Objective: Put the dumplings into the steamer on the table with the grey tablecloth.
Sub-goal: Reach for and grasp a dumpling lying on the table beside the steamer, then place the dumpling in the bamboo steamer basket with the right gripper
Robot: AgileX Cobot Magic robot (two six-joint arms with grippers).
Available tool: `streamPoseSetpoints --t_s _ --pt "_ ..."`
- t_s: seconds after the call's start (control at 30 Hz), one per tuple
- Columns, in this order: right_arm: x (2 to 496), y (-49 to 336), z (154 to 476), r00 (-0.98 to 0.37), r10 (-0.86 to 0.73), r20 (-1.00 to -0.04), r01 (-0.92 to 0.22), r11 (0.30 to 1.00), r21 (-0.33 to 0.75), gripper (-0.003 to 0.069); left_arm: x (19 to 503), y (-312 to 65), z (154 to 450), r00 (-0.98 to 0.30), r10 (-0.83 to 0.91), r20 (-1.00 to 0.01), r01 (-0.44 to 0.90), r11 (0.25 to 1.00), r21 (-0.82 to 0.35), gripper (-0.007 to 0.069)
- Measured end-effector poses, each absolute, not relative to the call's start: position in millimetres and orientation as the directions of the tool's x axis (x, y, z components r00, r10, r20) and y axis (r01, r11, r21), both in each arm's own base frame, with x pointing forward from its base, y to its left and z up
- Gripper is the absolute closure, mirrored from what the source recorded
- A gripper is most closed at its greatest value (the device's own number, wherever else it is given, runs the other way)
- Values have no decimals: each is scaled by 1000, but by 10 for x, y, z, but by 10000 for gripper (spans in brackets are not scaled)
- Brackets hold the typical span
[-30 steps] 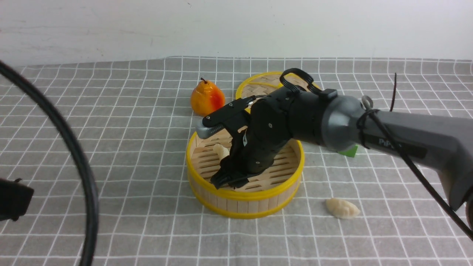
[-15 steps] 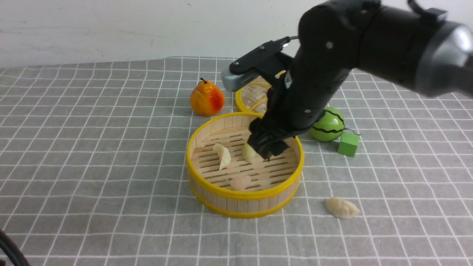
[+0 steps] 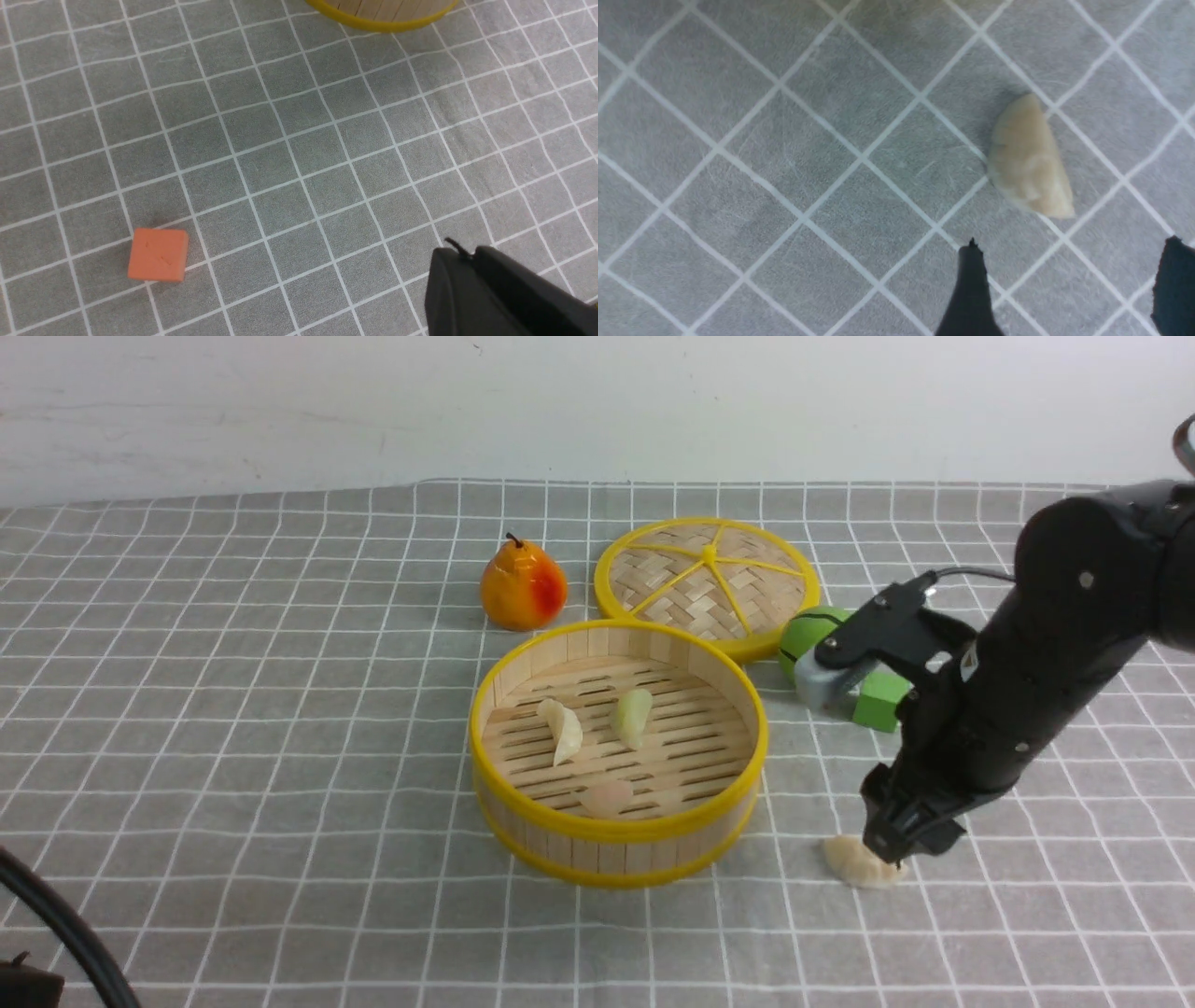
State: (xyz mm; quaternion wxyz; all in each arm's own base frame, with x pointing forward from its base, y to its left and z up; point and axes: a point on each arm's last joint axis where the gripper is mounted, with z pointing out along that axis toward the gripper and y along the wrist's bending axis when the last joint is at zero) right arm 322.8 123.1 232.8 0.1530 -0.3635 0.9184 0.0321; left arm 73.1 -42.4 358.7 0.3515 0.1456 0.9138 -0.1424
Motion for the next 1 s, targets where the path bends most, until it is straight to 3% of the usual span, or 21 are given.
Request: streamPoseSetpoints --t_s 0.33,0.47,0.6,0.67,0.83,1.0 --pt "3462 1306 1811 -636 -720 -277 -733 676 -76 169 685 -455 3567 -746 162 -646 375 904 -206 587" --pt "3508 1320 1674 -636 -723 -269 -734 675 -76 211 665 -465 3558 -760 163 -629 378 899 -223 584" --pt "3516 1322 1644 -637 -724 -263 -735 674 -73 387 661 -464 3555 -763 164 -625 377 899 -224 577" --pt "3517 1325 1686 -638 -728 -252 -739 670 -66 431 661 -464 3555 -763 164 -625 377 899 -224 576" --pt "3556 1371 1924 -677 -693 -246 -709 705 -34 431 664 -463 3556 -761 165 -627 377 899 -221 573" --pt "3665 1659 2584 -745 -516 -424 -595 801 69 431 691 -461 3575 -738 161 -655 380 901 -208 569"
